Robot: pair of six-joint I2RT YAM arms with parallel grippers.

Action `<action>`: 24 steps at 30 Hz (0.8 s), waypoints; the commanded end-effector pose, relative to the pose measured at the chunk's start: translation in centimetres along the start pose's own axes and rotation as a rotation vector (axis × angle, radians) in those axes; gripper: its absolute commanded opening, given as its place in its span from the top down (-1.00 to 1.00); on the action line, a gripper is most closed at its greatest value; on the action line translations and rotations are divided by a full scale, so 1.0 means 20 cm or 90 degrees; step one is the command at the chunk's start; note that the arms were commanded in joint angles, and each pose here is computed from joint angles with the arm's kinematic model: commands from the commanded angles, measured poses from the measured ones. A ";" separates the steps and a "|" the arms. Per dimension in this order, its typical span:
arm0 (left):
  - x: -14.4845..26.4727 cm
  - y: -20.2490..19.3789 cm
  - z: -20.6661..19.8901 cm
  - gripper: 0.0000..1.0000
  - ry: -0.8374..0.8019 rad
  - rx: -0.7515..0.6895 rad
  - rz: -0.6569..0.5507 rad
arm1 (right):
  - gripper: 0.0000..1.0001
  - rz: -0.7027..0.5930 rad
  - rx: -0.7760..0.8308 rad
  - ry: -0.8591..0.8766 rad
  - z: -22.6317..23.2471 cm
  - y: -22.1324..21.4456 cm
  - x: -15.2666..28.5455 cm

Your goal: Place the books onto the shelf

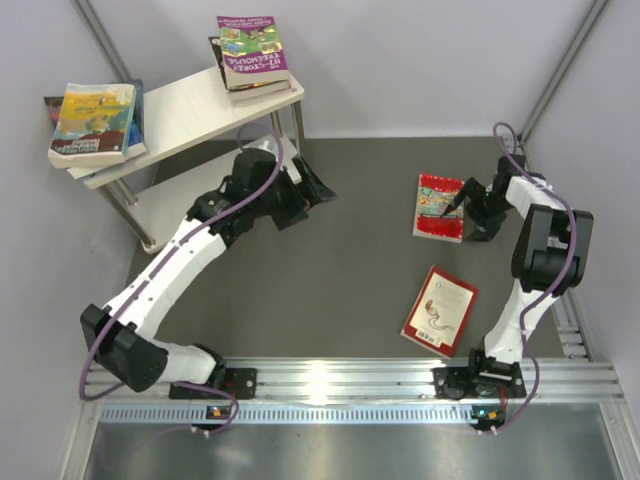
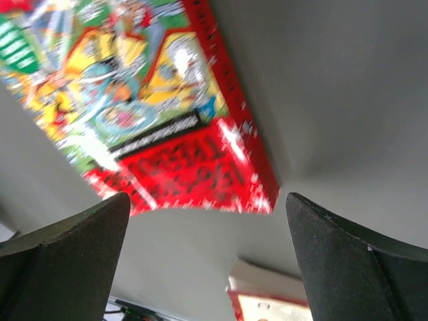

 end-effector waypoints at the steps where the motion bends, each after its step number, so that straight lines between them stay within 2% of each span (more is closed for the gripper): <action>1: -0.04 -0.04 0.00 -0.96 -0.022 -0.034 -0.007 | -0.99 -0.016 0.009 0.005 0.00 0.05 -0.10; 6: -0.33 -0.11 0.13 -0.97 0.042 -0.070 0.041 | -0.99 -0.008 0.011 -0.011 -0.03 0.10 -0.21; 8: -0.41 -0.10 0.13 -0.97 0.044 -0.076 0.046 | -0.99 -0.008 0.010 -0.011 -0.03 0.13 -0.25; 11: -0.65 -0.11 0.20 -0.97 0.082 -0.075 0.075 | -0.99 -0.010 0.023 -0.006 0.00 0.19 -0.31; 14: -0.80 -0.09 0.18 -0.97 0.075 -0.093 0.074 | -0.98 -0.002 0.032 -0.015 0.02 0.22 -0.36; 15: -0.91 -0.10 0.23 -0.97 0.089 -0.095 0.081 | -0.97 -0.001 0.034 -0.021 0.02 0.23 -0.38; 16: -0.96 -0.08 0.20 -0.97 0.074 -0.095 0.075 | -0.98 0.006 0.030 -0.021 0.02 0.23 -0.41; 17: -1.08 -0.10 0.27 -0.97 0.086 -0.087 0.085 | -0.97 0.000 0.030 -0.022 0.03 0.25 -0.41; 19: -1.20 -0.08 0.22 -0.97 0.038 -0.066 0.071 | -0.97 0.008 0.024 -0.027 0.03 0.25 -0.45; 21: -1.35 -0.09 0.30 -0.98 0.047 -0.042 0.066 | -0.95 0.006 0.028 -0.025 0.05 0.28 -0.46; 22: -1.40 -0.06 0.23 -0.98 0.013 -0.027 0.049 | -0.95 0.017 0.031 -0.024 0.04 0.27 -0.50; 24: -1.54 -0.07 0.30 -0.98 0.014 -0.009 0.046 | -0.92 0.026 0.047 -0.016 0.10 0.29 -0.51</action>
Point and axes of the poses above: each gripper's point midway between its finger pads, its own x axis back along the fingers, its own z axis along the line the jaws close on, y = z × x, the point moved 7 cm from there along x, back along the fingers, and after that the axes turned 13 degrees about x, right-handed, at the moved point
